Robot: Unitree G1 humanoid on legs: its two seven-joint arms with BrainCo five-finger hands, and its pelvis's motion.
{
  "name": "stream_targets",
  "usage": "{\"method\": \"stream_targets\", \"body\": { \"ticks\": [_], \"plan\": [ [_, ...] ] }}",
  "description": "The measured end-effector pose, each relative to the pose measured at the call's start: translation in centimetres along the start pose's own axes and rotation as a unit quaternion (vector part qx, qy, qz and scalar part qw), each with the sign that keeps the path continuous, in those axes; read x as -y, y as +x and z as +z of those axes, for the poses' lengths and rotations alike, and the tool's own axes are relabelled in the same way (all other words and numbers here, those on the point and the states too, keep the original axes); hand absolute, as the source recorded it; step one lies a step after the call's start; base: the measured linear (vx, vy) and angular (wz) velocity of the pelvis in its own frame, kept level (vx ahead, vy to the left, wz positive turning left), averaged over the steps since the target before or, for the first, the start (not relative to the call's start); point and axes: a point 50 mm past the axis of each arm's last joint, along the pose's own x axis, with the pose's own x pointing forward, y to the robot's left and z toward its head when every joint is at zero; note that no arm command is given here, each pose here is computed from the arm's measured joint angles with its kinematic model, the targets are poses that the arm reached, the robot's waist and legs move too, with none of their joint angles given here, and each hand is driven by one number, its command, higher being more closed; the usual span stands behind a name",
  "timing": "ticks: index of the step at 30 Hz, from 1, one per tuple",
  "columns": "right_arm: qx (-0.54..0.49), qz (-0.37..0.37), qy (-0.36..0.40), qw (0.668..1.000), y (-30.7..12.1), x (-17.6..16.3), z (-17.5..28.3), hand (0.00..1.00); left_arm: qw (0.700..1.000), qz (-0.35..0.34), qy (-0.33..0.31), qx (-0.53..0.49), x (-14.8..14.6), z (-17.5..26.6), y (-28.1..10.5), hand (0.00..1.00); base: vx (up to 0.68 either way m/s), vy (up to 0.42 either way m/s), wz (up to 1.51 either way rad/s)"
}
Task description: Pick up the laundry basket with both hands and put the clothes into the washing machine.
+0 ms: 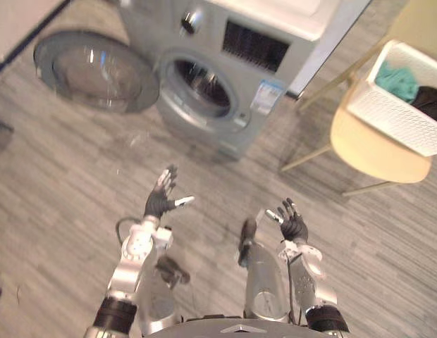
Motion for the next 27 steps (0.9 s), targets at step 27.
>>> {"method": "stream_targets", "body": {
  "ticks": [27],
  "plan": [
    [0.107,-0.12,-0.117,0.98,-1.6,0.9,4.3,0.0,0.99,-0.111,0.008,-0.083,6.5,-3.6,-1.5,0.0,0.21,-0.154,-0.4]
  ]
}}
